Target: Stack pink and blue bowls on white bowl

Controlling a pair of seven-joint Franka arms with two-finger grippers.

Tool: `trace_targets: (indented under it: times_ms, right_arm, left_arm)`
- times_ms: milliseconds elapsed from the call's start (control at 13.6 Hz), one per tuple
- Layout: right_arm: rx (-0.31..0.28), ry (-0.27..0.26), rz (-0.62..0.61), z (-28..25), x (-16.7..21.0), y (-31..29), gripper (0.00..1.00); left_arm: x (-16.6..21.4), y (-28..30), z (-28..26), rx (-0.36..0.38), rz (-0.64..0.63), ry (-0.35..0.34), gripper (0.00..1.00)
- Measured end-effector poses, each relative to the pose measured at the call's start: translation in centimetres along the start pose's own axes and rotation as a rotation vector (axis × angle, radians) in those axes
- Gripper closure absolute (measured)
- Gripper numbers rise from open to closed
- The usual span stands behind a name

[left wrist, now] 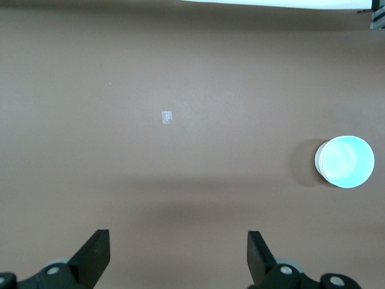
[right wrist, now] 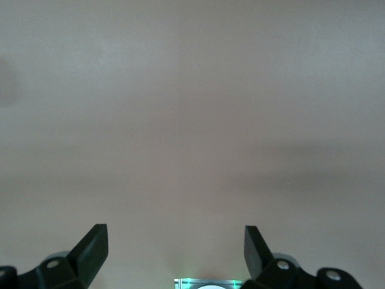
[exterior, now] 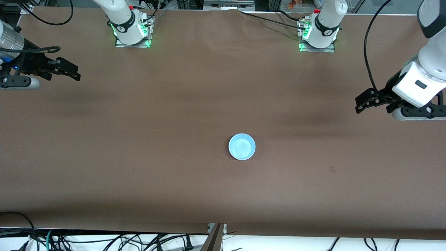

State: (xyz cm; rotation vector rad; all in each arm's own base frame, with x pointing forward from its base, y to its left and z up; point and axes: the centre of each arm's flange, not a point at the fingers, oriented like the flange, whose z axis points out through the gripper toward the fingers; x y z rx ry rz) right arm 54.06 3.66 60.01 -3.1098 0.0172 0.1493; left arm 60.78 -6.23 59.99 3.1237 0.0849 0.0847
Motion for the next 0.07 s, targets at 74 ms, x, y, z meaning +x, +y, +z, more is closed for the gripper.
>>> trace_targets:
  times_ms: [74]
  right_arm:
    - [-0.006, 0.002, -0.003, -0.05, -0.01, 0.05, 0.00]
  left_arm:
    - [0.01, -0.75, -0.15, 0.002, 0.010, -0.007, 0.00]
